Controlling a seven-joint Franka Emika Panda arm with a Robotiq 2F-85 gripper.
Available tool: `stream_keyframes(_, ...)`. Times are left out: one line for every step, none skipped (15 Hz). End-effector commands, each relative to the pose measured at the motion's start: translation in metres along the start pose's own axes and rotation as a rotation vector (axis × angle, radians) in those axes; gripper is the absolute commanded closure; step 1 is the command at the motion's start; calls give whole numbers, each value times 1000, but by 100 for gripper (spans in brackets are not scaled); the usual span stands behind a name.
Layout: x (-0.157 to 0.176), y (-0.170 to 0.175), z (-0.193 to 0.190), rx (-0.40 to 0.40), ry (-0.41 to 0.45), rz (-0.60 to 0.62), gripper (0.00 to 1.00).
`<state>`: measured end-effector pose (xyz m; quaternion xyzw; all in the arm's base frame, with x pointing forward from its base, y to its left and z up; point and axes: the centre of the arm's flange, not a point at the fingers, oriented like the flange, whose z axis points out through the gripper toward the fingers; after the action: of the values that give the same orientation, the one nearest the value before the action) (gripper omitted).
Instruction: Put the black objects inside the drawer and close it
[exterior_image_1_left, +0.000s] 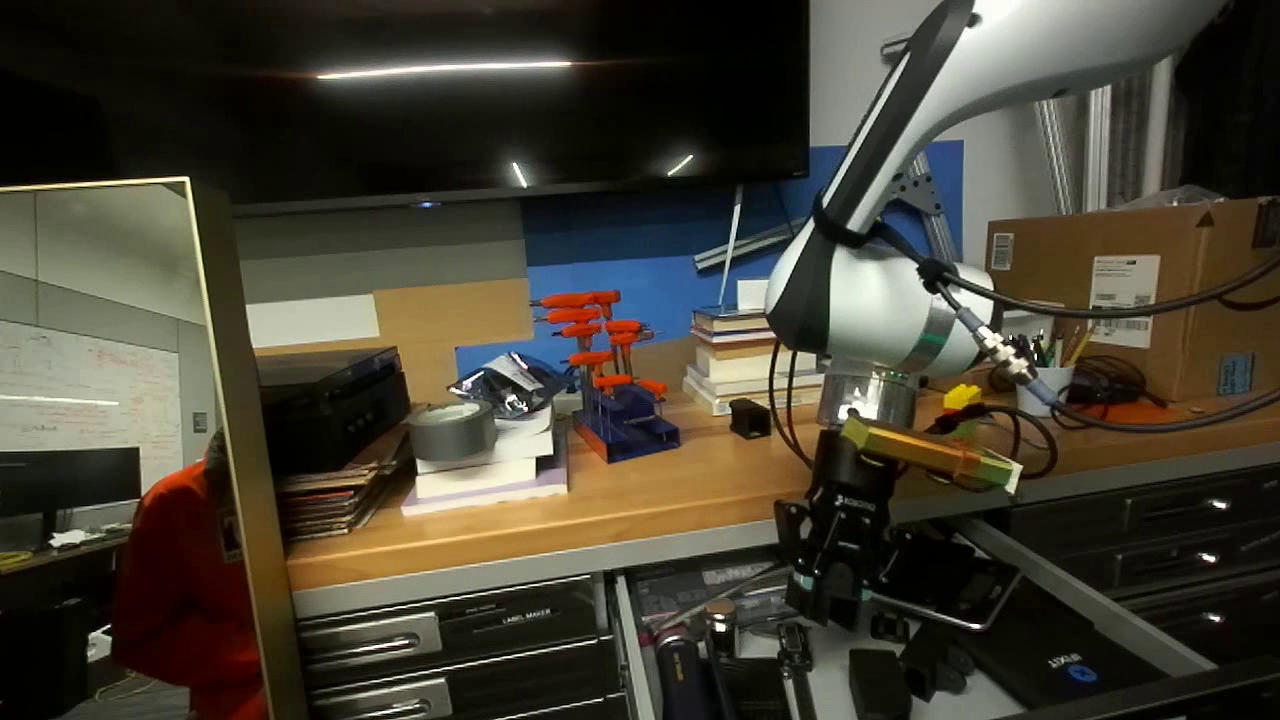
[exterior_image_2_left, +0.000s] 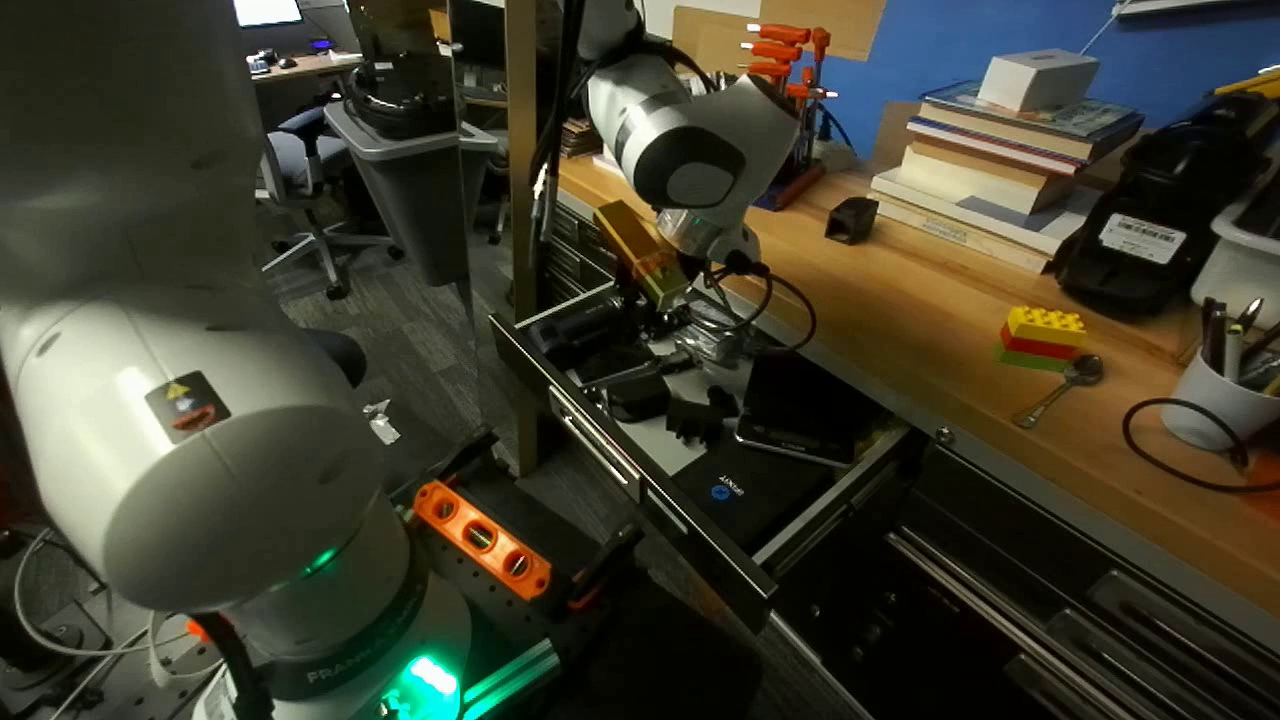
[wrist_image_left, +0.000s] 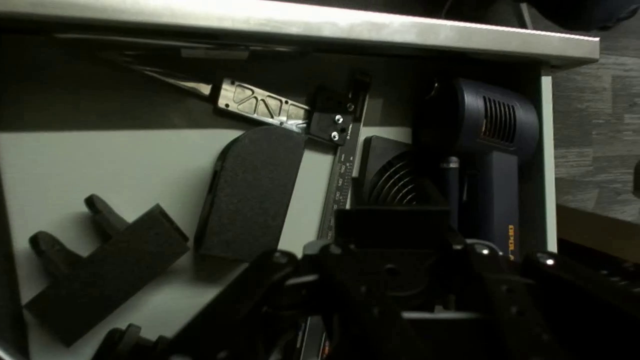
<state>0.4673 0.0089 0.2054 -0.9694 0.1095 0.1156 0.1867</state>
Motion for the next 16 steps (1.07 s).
stream_keyframes(-6, 3, 13, 61, -5, 9, 79)
stream_keyframes(-7, 4, 18, 83, -13, 10, 79)
stream_keyframes(-8, 5, 24, 102, -19, 15, 79)
stream_keyframes(-8, 6, 29, 116, -25, 18, 79)
stream_keyframes(-8, 7, 34, 123, -15, 23, 79)
stream_keyframes(-8, 9, 38, 122, -7, 33, 79)
stream_keyframes(-8, 10, 42, 117, -6, 39, 79)
stream_keyframes(-8, 12, 46, 106, 5, 48, 79)
stream_keyframes(-7, 14, 50, 77, 19, 58, 79)
stream_keyframes(-7, 16, 54, 52, 28, 61, 79)
stream_keyframes(-6, 18, 59, 27, 38, 69, 79)
stream_keyframes(-6, 20, 64, -1, 48, 78, 79)
stream_keyframes(-7, 22, 68, -36, 65, 84, 79)
stream_keyframes(-7, 23, 72, -63, 79, 91, 79)
stream_keyframes(-8, 25, 75, -91, 90, 96, 79)
stream_keyframes(-8, 24, 75, -114, 105, 103, 79)
